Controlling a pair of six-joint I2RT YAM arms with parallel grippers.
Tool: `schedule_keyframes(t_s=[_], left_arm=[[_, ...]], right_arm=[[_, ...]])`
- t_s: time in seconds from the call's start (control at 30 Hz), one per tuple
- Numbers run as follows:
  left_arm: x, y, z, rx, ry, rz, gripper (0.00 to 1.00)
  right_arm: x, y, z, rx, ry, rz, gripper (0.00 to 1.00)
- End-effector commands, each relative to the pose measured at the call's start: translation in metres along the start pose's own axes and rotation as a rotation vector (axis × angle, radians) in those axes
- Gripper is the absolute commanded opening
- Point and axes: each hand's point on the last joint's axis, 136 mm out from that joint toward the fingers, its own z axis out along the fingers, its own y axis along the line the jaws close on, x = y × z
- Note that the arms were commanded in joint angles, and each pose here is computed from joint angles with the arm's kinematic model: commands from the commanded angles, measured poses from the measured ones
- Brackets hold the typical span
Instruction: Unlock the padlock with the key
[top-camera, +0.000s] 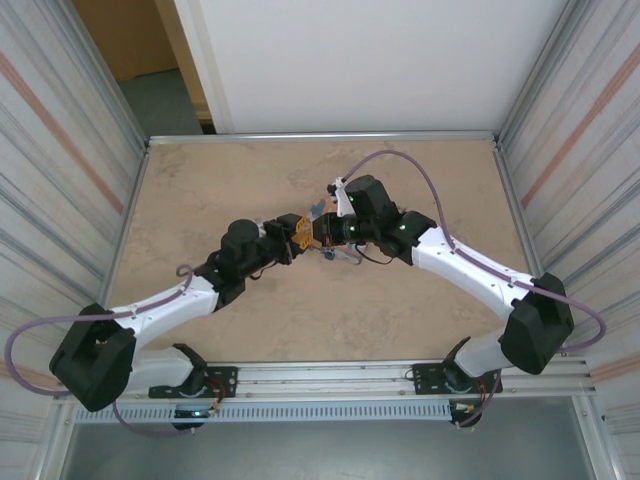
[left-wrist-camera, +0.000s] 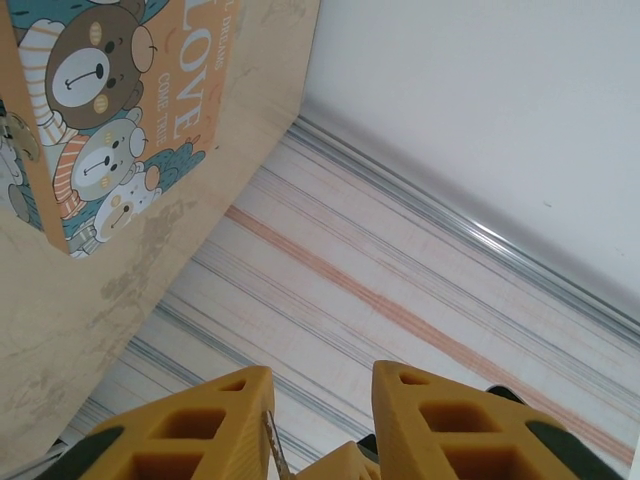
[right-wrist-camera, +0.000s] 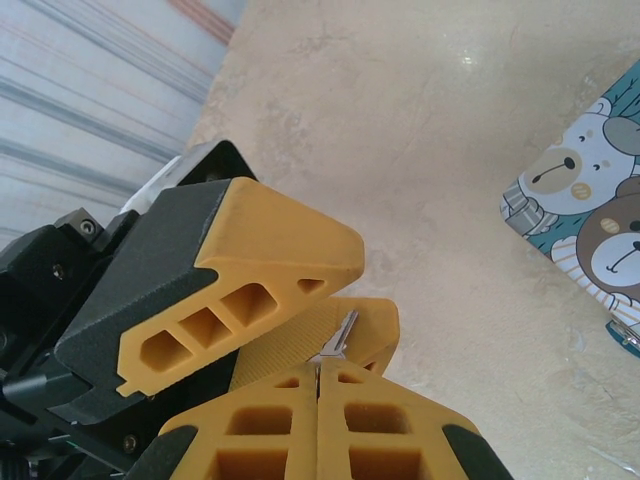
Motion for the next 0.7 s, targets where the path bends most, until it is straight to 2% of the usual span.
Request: schedule_keyframes(t_s=[0.0,0.47,0.67], left_arm=[[-0.0021,0.0027,-0.0056,0.000,-0.019,0.013,0.30],[-0.0070,0.0041,-0.0098,0.002,-0.047,0.015,0.19],[-0.0089,0.0038,-0.0118,0.004,-0.058,0.027,0.10]], right_arm=[[-0.0129,0.0186,-0.0137,-0.042,-0.051,-0.002,0.00],[-0.0164,0.0220,-0.0192,-0.050,-0.070,-0.004,0.00],[-0.0166,0.0220,-0.0206,-0.051,-0.075,0.000,0.00]])
